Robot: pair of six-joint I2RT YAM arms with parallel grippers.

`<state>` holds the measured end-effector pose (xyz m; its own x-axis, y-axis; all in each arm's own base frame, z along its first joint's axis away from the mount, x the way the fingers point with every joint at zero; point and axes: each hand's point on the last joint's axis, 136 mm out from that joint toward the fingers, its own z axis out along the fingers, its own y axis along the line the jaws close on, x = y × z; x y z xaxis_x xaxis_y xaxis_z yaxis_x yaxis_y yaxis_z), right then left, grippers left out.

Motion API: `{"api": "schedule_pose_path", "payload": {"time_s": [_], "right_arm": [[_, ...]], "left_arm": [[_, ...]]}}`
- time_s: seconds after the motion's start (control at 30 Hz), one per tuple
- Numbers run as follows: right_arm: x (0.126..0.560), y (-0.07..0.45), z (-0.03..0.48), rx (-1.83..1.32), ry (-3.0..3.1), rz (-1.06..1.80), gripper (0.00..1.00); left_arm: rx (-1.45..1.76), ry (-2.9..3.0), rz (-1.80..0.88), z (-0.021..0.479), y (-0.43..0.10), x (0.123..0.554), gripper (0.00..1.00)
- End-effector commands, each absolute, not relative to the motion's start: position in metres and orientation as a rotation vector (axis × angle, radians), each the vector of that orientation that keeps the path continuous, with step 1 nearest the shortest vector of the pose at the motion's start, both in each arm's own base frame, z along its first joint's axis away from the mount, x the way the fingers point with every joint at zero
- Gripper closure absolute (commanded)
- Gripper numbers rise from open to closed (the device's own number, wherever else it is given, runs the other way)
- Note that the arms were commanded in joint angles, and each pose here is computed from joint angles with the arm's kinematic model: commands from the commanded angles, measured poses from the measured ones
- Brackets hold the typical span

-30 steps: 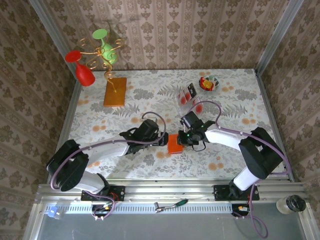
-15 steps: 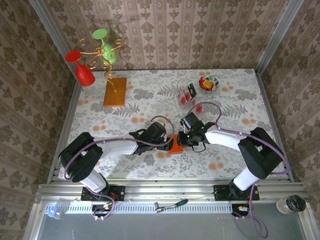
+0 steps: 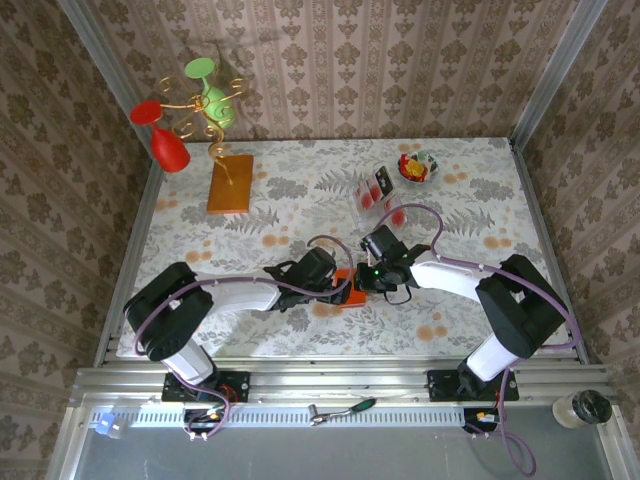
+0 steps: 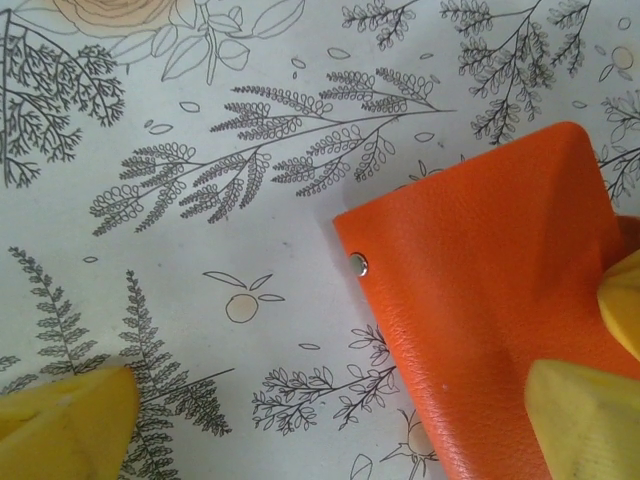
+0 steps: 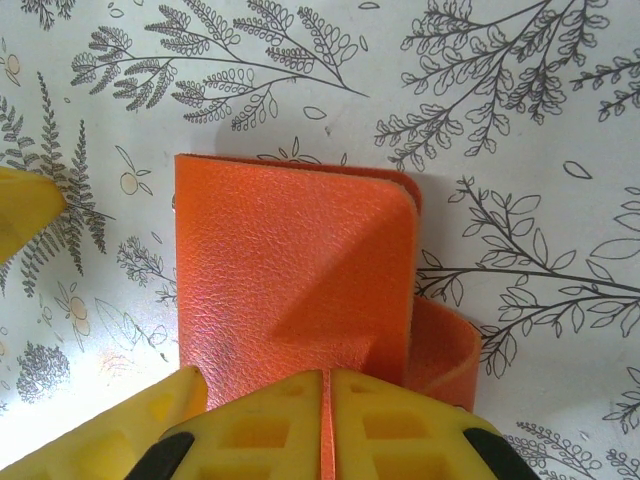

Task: Put the credit cards into the card holder

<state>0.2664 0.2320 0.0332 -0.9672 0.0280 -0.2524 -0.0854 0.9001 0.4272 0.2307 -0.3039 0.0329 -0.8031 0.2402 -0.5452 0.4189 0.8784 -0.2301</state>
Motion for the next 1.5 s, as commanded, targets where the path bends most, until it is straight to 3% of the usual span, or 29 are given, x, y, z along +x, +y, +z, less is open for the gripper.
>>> {"api": "schedule_pose_path", "payload": {"time_s": [0.0,0.27,0.53,0.67,1.03,1.27,1.47], "right_arm": [[0.263,0.223,0.029,0.005,2.848,0.63,0.87],[0.28,0.192,0.072,0.086,2.767,0.621,0.83],[0.27,0.193,0.059,-0.014,2.859,0.546,0.65],[0.265,0.202,0.052,-0.077,2.89,0.522,0.62],[0.27,0.209,0.038,-0.128,2.923,0.446,0.64],[0.27,0.206,0.036,-0.125,2.925,0.418,0.81],[0.27,0.204,0.042,-0.123,2.911,0.418,0.81]], "left_arm": [[0.513,2.549,-0.432,0.023,-0.304,0.227,0.0],[0.584,2.579,-0.352,0.01,-0.299,0.217,0.0],[0.628,2.594,-0.268,0.003,-0.292,0.212,0.0],[0.641,2.597,-0.249,0.001,-0.29,0.21,0.0],[0.62,2.606,-0.252,-0.005,-0.285,0.207,0.0],[0.612,2.607,-0.263,-0.006,-0.285,0.207,0.0],[0.615,2.61,-0.264,-0.007,-0.286,0.206,0.0]]}}
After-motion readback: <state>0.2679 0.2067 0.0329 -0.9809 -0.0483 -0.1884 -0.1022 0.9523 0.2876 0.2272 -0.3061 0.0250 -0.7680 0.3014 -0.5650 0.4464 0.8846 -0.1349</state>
